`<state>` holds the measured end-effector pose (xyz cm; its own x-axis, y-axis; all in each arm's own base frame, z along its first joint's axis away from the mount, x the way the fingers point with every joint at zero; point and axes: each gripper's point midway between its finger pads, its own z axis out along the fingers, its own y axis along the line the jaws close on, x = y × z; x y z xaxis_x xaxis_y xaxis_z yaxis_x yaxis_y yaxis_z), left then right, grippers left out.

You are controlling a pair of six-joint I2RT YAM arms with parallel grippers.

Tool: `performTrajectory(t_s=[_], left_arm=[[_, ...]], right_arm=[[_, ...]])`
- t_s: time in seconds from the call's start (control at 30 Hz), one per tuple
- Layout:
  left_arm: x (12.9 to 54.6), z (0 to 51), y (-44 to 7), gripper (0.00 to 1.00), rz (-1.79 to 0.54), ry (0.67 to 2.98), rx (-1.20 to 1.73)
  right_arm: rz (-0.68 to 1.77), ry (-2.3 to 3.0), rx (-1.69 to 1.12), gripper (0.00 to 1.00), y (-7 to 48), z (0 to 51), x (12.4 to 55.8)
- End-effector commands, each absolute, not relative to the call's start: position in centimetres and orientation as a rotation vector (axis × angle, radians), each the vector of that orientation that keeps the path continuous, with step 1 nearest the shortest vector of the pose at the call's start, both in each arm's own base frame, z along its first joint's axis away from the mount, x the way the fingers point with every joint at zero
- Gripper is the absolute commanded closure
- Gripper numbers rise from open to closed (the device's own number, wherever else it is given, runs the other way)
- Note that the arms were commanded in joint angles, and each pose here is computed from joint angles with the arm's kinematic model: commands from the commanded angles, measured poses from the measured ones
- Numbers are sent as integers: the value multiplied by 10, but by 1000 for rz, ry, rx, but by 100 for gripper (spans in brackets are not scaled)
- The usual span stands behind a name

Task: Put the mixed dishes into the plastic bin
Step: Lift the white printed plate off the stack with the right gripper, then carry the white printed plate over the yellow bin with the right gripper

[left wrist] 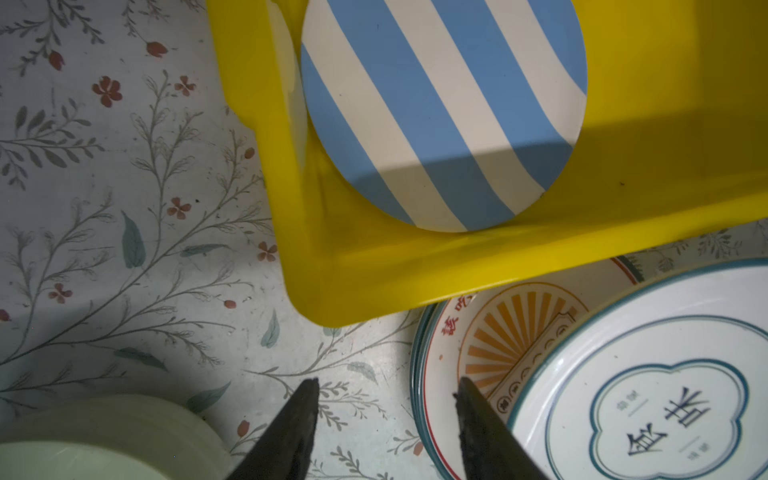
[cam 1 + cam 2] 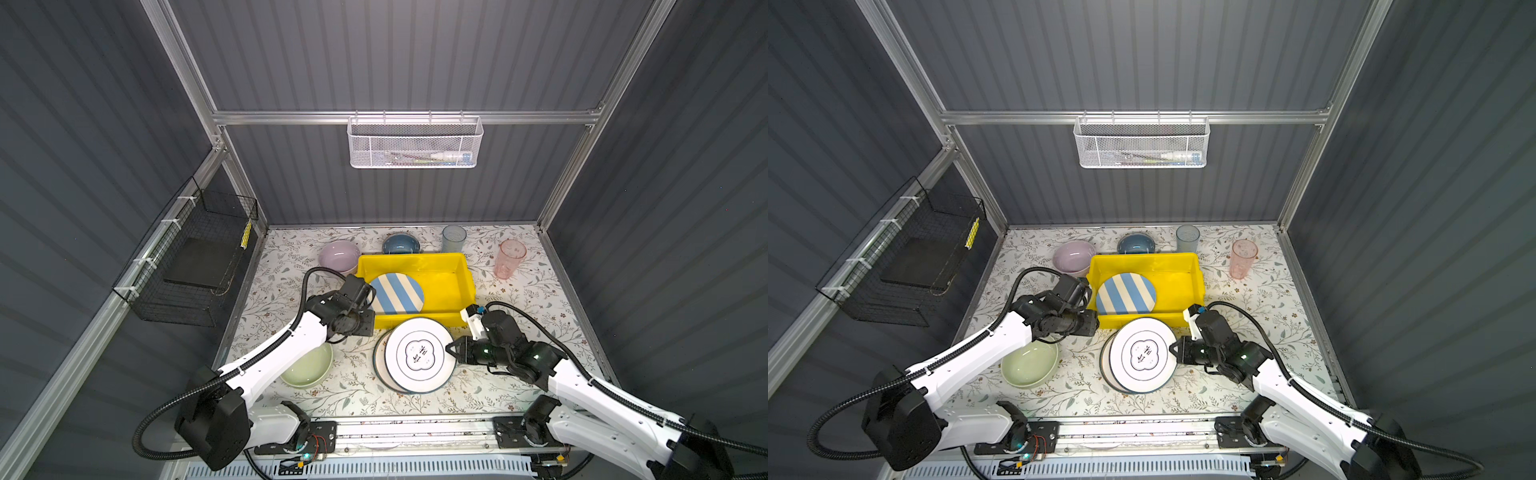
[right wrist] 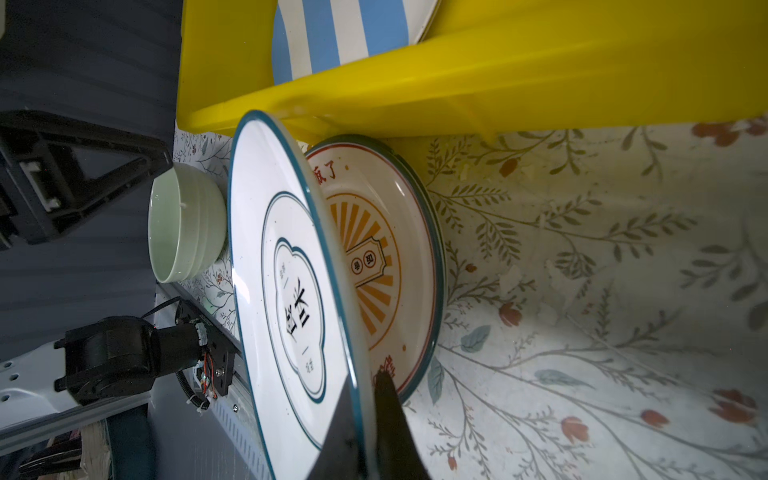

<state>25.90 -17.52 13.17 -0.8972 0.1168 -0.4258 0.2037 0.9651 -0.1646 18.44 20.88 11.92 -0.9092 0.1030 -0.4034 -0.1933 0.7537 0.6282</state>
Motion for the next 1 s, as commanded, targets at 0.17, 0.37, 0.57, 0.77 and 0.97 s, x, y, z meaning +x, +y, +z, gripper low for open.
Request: performTrajectory(t_s=[0.17, 0.37, 0.57, 0.77, 0.97], left_arm=[[290, 154, -166, 44, -223, 2655, 260], [303, 151, -167, 44, -234, 2660, 255], [308, 141, -167, 48, -256, 2678, 246], [314, 131, -166, 54, -269, 2691, 237], [320, 119, -168, 62, -272, 2720, 237]], right_arm=[[904, 2368, -124, 100, 203, 195, 204], [831, 2261, -86, 100, 195, 243, 230], [799, 2209, -38, 100, 192, 273, 263], [787, 2188, -21, 100, 194, 284, 297], [802, 2201, -8, 100, 204, 276, 332]])
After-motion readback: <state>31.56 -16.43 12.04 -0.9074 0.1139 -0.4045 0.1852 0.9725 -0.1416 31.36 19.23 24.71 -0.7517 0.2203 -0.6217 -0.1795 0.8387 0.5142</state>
